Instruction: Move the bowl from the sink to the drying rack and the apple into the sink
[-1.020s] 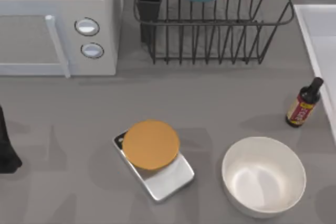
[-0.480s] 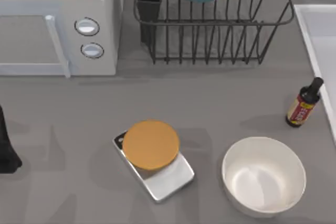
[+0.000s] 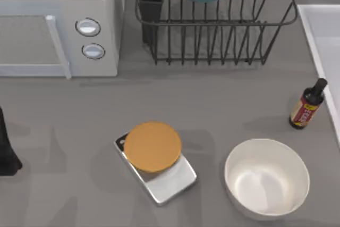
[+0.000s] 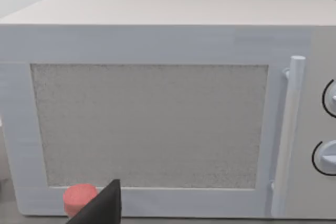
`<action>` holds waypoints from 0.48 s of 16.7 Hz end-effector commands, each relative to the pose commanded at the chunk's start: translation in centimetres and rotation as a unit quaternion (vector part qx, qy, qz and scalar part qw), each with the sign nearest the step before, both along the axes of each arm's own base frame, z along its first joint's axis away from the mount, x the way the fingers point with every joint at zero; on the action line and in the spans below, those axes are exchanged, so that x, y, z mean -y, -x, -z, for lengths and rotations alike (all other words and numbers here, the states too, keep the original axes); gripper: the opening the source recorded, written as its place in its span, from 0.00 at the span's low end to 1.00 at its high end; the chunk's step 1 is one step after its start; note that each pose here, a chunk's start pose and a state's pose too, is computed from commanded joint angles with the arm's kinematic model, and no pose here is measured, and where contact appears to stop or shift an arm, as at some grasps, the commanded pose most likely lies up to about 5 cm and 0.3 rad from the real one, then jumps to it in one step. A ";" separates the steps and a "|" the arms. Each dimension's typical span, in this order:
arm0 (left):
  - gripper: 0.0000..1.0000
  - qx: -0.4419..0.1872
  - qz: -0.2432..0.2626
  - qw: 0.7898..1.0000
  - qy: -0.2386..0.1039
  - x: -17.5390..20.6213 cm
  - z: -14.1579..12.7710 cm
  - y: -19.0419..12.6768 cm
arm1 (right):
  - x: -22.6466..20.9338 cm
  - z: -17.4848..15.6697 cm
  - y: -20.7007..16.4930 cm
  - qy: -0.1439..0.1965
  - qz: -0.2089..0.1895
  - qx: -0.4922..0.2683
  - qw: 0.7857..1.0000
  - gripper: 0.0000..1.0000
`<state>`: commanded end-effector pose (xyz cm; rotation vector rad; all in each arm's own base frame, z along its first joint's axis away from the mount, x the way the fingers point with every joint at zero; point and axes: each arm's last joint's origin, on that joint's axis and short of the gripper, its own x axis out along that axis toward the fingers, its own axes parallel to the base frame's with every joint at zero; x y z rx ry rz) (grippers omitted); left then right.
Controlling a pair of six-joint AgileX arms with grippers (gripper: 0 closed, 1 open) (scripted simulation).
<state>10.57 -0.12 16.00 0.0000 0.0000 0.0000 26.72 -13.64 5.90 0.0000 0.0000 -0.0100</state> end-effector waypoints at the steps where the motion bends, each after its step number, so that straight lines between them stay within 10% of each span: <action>1: 1.00 0.000 0.000 1.000 0.000 0.0 0.0 0.0 | 0.0 0.0 0.0 0.000 0.000 0.000 1.000 0.30; 8: 1.00 0.000 0.000 1.000 0.000 0.0 0.0 0.0 | 0.0 0.0 0.0 0.000 0.000 0.000 1.000 0.83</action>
